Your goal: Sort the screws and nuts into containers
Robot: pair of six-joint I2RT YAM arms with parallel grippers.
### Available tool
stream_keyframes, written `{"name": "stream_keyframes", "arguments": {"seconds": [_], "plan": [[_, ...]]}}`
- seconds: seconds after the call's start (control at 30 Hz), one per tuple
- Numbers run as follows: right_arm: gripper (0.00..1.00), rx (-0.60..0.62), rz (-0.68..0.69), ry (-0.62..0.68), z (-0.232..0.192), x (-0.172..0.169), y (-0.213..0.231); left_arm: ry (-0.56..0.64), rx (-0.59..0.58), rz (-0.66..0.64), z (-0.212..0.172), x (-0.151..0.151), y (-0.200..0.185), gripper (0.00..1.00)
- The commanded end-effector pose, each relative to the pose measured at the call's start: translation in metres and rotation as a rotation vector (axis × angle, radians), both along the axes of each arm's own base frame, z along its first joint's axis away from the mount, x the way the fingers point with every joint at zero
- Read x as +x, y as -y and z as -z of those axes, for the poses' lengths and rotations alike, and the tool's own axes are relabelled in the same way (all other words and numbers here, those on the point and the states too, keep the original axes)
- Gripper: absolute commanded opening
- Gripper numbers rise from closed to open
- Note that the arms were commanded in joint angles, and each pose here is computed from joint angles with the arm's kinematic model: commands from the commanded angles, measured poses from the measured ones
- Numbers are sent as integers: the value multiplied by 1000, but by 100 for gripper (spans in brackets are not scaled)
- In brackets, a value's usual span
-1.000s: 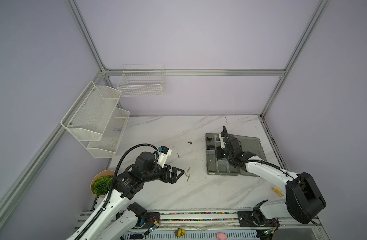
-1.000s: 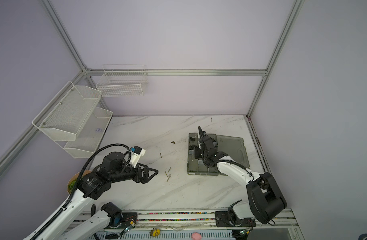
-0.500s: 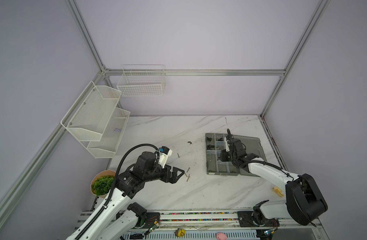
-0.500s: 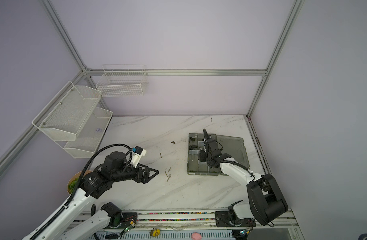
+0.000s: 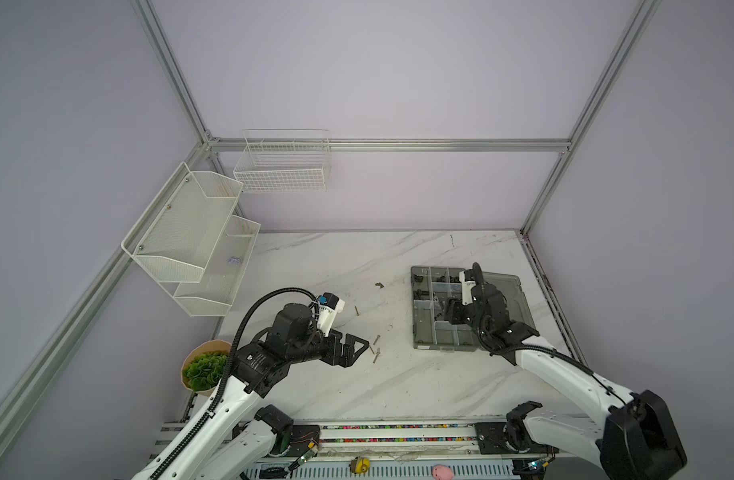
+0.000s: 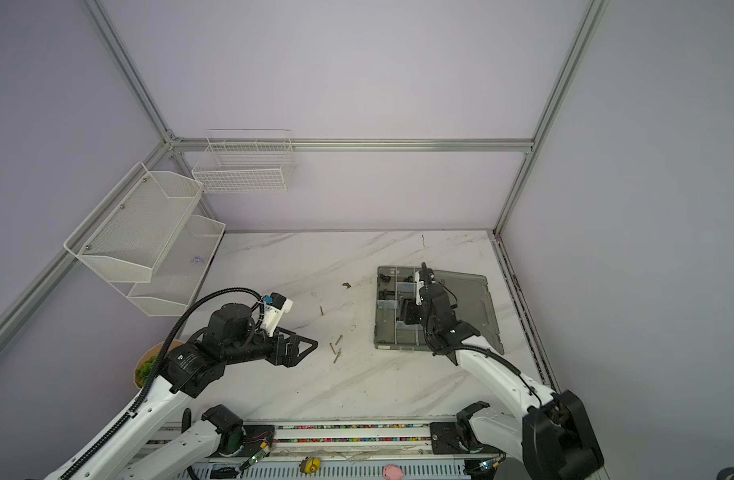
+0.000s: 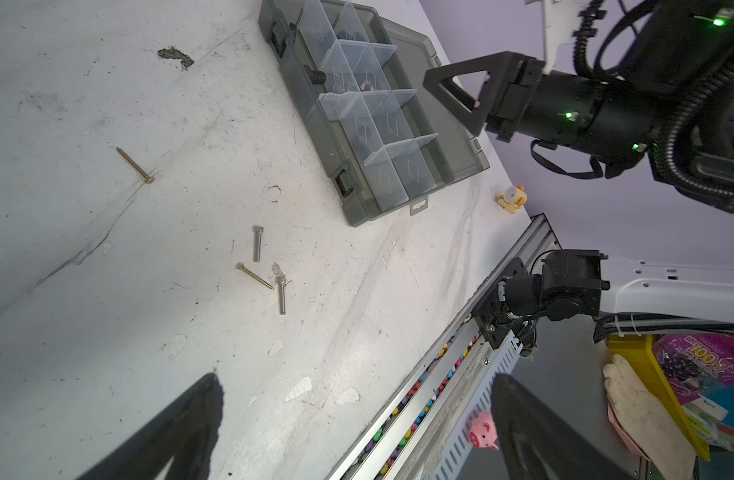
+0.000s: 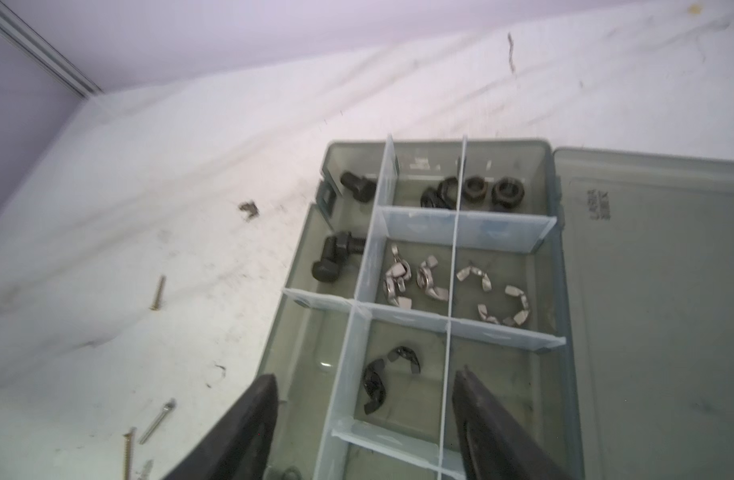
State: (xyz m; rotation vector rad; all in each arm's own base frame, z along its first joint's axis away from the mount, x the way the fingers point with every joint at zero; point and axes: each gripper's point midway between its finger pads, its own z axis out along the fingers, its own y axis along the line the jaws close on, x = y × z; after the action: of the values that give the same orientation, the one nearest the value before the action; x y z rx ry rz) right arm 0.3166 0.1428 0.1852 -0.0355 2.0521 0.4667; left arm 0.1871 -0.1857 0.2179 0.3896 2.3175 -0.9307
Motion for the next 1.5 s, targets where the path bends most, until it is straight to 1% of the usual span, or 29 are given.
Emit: {"name": "stream_keyframes", "arguments": {"seconds": [0.0,0.03,0.07,0.13,0.2,0.27,0.3,0.4,0.47,0.53,0.57,0.7,0.77,0.93,0.97,1.03,1.07,1.17,1.3,1.47], "plan": [[84,222,-54,229,-61,-16,-7,-8,2,-13,11,4,0,100],[85,245,-83,254,-66,-21,-10,-12,7,-16,11,4,0,100],[85,252,-118,252,-65,-24,-16,-11,11,-20,11,5,-1,100],[84,233,-184,188,-49,-21,-30,-5,14,-31,10,5,-3,100],[76,199,-290,85,-28,-15,-54,8,15,-40,9,5,-5,100],[71,183,-386,16,-12,-15,-78,14,12,-44,8,5,-6,100],[70,164,-418,4,-9,-18,-93,15,12,-44,8,5,-6,100],[71,55,-448,-20,-4,-30,-135,4,17,-42,10,6,-5,100],[71,27,-458,-63,5,-35,-158,-10,21,-35,13,6,-4,100],[71,26,-426,-100,16,-37,-170,-20,26,-32,14,6,-3,100],[71,12,-392,-144,34,-36,-174,-22,26,-31,14,6,-3,100],[55,-29,-254,-251,84,-37,-177,0,27,-48,11,7,-6,99],[51,-30,-224,-284,97,-40,-182,17,25,-59,8,7,-9,100],[49,-5,-233,-343,113,-48,-211,38,19,-67,4,6,-11,100],[47,-13,-232,-357,119,-49,-215,36,18,-65,4,6,-10,100],[41,-42,-216,-384,132,-51,-215,36,17,-63,4,6,-10,100],[40,-50,-209,-394,138,-52,-215,36,17,-63,3,6,-10,100],[40,-54,-192,-406,146,-55,-213,36,16,-62,4,6,-10,100],[38,-112,-154,-418,157,-53,-207,39,14,-62,3,6,-10,100],[36,-132,-154,-419,165,-51,-210,43,12,-63,2,5,-11,100]]}}
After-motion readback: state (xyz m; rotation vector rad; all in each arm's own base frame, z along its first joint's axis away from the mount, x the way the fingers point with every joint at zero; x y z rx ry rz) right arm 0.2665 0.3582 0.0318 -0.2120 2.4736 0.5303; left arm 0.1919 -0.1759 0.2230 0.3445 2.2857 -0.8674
